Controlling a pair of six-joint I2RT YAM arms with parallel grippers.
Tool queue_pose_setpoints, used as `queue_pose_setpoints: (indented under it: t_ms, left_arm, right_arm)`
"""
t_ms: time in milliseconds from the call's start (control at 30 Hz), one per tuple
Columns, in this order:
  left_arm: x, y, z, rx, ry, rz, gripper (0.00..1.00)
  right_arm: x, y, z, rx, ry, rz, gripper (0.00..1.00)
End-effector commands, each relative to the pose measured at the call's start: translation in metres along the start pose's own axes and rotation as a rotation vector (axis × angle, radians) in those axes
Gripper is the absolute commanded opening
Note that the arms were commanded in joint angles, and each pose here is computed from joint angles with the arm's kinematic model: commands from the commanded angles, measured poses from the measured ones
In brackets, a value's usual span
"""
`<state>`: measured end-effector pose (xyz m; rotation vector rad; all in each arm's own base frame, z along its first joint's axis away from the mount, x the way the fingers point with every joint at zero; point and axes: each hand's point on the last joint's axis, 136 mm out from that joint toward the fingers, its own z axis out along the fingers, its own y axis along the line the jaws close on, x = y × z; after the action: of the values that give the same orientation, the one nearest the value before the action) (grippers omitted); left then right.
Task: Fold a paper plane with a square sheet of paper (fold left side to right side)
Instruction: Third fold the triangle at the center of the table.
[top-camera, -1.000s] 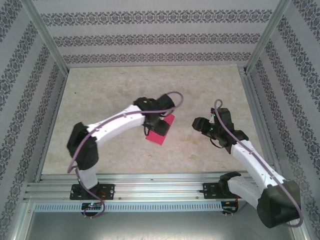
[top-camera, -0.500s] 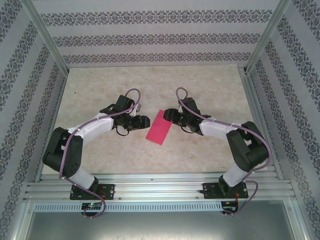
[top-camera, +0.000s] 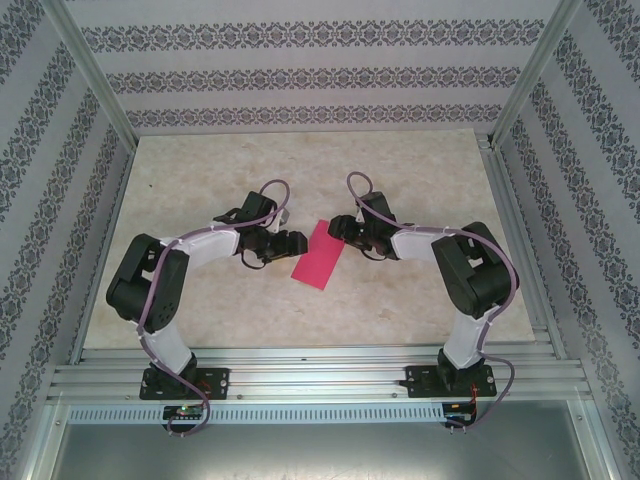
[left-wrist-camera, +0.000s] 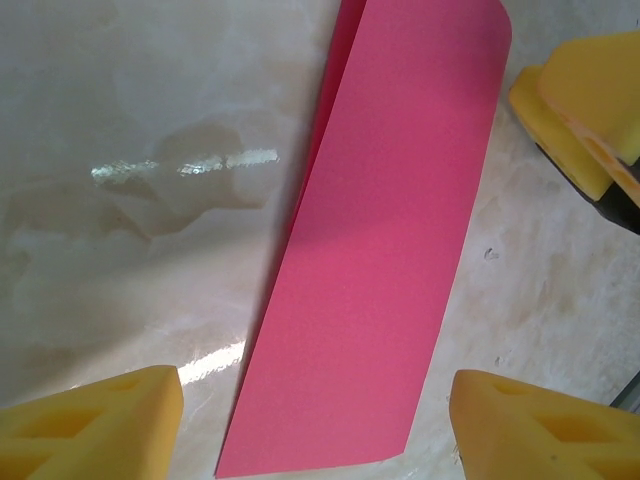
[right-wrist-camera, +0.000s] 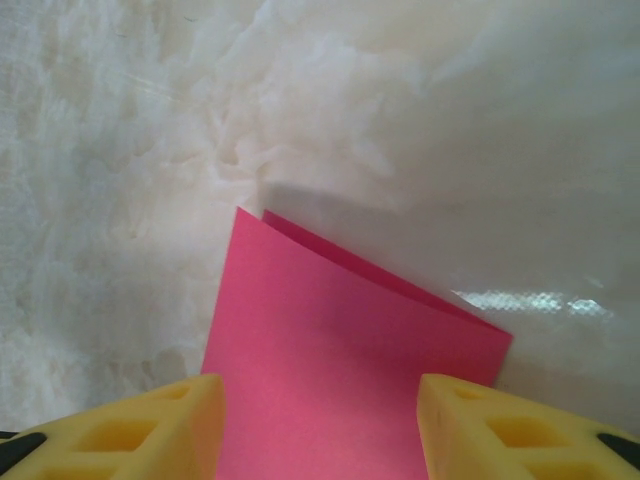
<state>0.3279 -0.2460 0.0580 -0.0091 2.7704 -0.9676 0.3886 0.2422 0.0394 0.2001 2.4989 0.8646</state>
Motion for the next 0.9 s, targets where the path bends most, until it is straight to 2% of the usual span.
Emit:
queue_pose_setpoints:
  t_ms: [0,333,567,700,867]
  left_arm:
    - [-0.016,-0.01,0.001,0.038,-0.029,0.01,0.73]
    - [-0.015,-0.011,0.014,0.028,0.008,0.01,0.74]
    - [-0.012,-0.018,0.03,0.041,0.045,0.018,0.69]
    - [-0.013,-0.023,0.036,0.055,0.05,0.017,0.64]
    - [-0.015,-0.026,0.038,0.065,0.04,0.013,0.5]
  right_arm:
    - [0.004,-0.009,0.006,0.001,0.02,-0.02,0.54]
    - [0.014,-0.027,0.012,0.07,0.074,-0.044,0.52]
    - [0.017,-0.029,0.013,0.07,0.083,-0.046,0.51]
    - [0.017,-0.028,0.012,0.063,0.079,-0.045,0.51]
    - [0.015,-0.025,0.011,0.049,0.071,-0.049,0.51]
